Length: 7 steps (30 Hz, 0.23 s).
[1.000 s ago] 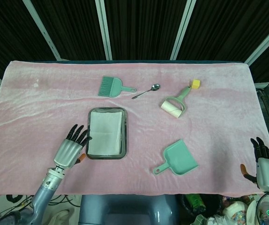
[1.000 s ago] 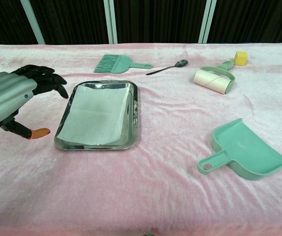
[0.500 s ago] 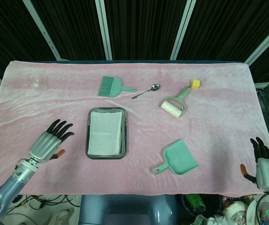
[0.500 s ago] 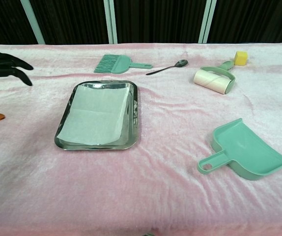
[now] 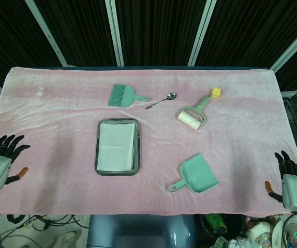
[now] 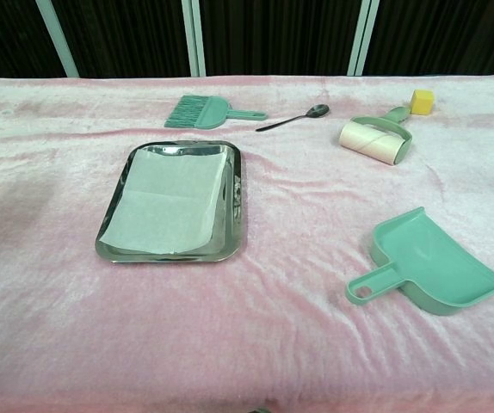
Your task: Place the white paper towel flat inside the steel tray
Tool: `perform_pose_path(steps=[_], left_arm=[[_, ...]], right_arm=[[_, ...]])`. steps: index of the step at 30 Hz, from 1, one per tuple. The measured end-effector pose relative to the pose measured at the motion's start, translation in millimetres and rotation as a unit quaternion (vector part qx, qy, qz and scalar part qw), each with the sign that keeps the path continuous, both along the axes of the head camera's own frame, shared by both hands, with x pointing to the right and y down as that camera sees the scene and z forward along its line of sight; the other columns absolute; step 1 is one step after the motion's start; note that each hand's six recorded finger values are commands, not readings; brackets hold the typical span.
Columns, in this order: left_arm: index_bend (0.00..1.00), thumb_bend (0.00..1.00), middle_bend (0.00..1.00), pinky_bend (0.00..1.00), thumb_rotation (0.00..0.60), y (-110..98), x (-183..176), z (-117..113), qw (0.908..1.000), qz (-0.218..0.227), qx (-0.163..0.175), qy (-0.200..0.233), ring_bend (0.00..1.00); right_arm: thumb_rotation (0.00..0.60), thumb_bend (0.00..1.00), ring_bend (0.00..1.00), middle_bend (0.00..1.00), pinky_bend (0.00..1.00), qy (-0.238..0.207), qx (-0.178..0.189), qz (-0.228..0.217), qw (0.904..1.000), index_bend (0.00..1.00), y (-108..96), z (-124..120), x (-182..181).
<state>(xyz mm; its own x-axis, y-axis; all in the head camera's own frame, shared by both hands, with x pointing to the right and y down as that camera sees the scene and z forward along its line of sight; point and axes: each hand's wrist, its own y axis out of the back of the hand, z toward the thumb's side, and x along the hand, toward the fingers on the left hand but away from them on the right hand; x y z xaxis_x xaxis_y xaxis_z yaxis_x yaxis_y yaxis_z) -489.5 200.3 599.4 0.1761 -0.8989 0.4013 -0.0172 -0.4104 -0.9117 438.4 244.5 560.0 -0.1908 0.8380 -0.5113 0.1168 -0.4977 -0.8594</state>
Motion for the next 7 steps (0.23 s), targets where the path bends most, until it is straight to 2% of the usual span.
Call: perform_pose_path(steps=[7], left_arm=[[0.22,0.26,0.06,0.0,0.6,-4,-17,-9,0.9992,-0.039,-0.001,-0.012,0.0]], right_arm=[[0.6,0.28,0.12,0.02,0.14,-0.013,-0.006,-0.022,0.9996,0.07,1,-1,-6]])
